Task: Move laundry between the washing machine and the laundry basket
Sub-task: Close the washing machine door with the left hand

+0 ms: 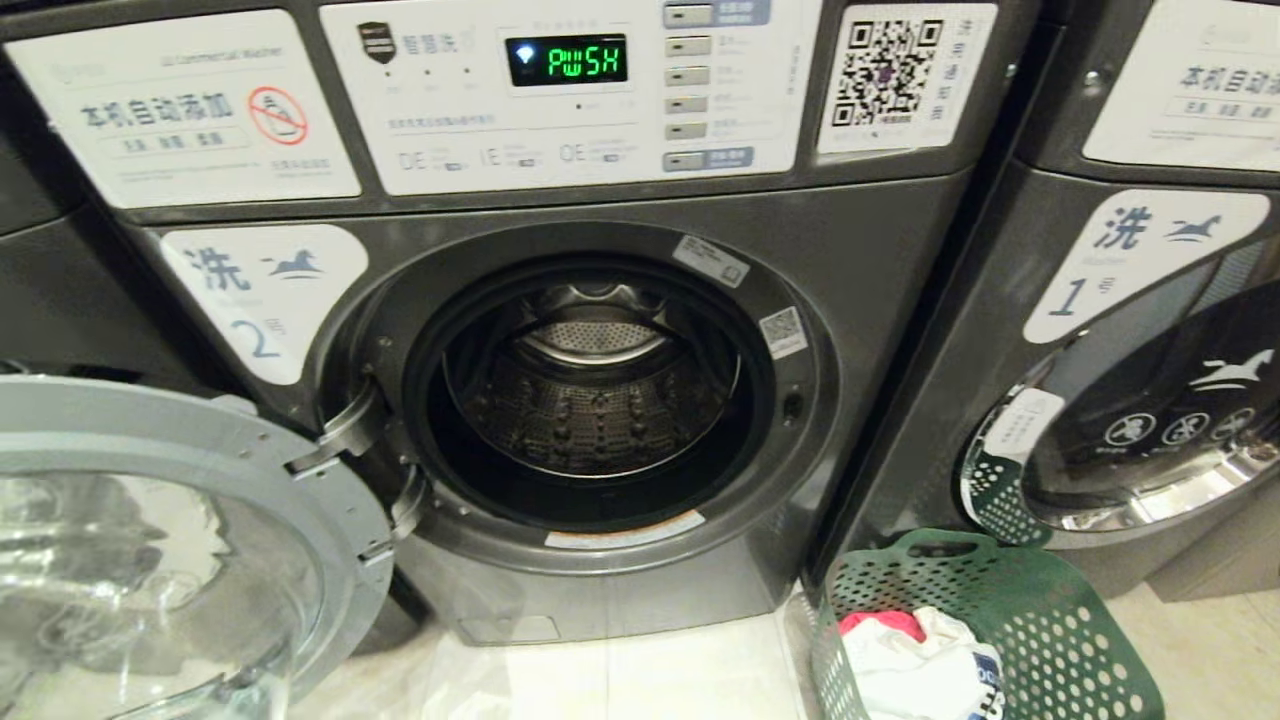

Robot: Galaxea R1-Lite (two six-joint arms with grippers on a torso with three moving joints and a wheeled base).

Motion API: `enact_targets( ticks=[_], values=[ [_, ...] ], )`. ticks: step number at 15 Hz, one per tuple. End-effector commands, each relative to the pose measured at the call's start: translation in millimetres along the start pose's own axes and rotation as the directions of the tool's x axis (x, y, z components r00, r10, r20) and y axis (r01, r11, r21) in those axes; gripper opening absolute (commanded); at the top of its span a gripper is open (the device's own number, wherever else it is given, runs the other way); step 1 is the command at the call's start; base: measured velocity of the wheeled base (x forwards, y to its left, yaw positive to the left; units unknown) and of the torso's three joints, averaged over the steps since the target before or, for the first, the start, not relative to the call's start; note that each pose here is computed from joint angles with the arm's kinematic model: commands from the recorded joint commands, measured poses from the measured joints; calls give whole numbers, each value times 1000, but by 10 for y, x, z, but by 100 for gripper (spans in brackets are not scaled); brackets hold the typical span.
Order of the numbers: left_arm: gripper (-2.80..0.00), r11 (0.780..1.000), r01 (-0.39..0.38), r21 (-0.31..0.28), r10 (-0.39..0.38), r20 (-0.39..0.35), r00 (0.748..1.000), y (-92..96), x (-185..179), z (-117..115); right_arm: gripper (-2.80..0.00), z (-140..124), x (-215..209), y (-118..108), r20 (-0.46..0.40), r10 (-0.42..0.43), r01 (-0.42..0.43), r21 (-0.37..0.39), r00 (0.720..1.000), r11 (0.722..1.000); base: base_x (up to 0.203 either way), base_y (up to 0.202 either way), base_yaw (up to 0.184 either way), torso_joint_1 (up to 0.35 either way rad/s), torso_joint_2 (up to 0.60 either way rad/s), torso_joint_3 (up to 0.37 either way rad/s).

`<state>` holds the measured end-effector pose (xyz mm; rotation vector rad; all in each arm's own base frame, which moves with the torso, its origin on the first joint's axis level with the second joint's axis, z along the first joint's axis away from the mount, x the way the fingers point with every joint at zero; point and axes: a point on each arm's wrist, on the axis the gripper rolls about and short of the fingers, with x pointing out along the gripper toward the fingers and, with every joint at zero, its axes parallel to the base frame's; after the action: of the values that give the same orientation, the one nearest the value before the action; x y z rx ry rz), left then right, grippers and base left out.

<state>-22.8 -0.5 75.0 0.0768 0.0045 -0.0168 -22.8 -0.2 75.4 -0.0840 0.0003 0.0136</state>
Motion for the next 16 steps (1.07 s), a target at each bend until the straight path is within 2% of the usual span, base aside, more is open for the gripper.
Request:
enact_targets(
  ticks=[1, 9, 16],
  values=[
    [-280, 1000, -1, -3, 1, -1, 1000, 0, 1, 1, -280, 1, 1, 0, -1, 0, 0, -1, 1000, 1000, 0, -2, 128, 5, 10, 11],
    [-280, 1000, 0, -2, 0, 0, 1000, 0, 0, 1, -280, 1, 1, 0, -1, 0, 0, 0, 1000, 1000, 0, -2, 13, 0, 0, 0],
    [-280, 1000, 0, -2, 0, 1, 1000, 0, 1, 2, -280, 1, 1, 0, -1, 0, 0, 0, 1000, 1000, -168, 0, 9, 2, 2, 1]
  ],
)
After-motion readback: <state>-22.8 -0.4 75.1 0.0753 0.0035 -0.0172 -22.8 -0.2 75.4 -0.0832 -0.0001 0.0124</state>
